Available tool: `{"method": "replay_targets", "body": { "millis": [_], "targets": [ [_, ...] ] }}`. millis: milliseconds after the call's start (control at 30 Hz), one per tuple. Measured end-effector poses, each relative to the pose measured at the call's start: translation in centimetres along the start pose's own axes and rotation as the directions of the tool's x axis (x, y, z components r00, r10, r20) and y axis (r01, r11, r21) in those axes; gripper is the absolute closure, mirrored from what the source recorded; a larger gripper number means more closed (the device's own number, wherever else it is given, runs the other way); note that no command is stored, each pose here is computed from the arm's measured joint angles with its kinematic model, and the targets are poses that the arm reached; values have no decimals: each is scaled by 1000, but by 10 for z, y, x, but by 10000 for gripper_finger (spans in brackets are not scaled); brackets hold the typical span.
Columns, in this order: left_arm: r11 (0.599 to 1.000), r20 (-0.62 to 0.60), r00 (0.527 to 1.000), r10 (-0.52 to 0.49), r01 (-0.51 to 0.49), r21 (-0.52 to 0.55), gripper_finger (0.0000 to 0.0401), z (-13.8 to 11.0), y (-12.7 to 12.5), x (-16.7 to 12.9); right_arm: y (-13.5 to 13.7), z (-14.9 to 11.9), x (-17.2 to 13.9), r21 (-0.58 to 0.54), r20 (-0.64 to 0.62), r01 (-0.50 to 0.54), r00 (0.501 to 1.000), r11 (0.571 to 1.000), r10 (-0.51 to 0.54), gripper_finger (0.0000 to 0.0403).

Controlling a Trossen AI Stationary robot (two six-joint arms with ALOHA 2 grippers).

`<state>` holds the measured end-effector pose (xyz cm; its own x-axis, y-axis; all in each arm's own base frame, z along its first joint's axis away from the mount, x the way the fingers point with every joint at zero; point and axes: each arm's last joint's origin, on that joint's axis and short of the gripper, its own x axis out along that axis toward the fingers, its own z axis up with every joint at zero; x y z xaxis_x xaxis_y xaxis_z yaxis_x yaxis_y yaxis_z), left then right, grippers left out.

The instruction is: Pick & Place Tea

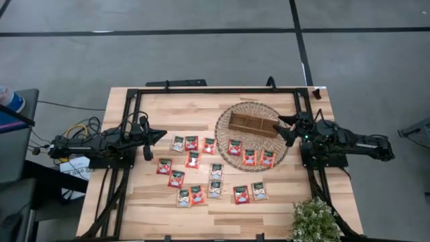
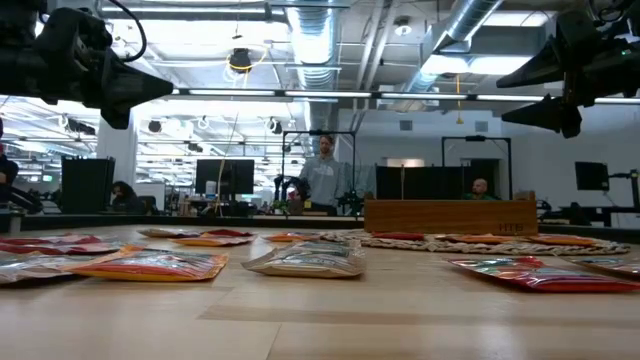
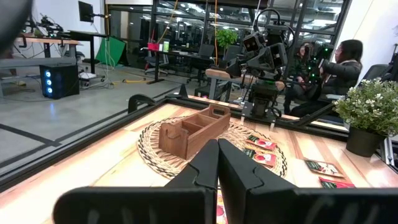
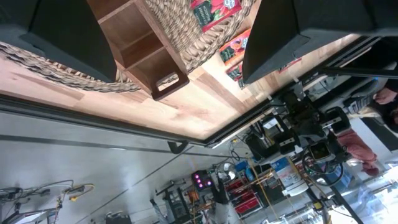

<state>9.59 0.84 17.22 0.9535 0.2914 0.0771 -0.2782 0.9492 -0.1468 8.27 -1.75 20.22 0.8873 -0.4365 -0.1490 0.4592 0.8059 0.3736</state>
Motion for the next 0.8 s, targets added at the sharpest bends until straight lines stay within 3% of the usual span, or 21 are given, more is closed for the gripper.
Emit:
{"method": "replay_targets", "body": {
  "millis": [800],
  "targets": [
    [1000, 1, 1000, 0, 0, -3, 401, 0, 0, 0, 3, 7, 0, 31, 73, -38, 997, 999, 35, 61]
  ]
}}
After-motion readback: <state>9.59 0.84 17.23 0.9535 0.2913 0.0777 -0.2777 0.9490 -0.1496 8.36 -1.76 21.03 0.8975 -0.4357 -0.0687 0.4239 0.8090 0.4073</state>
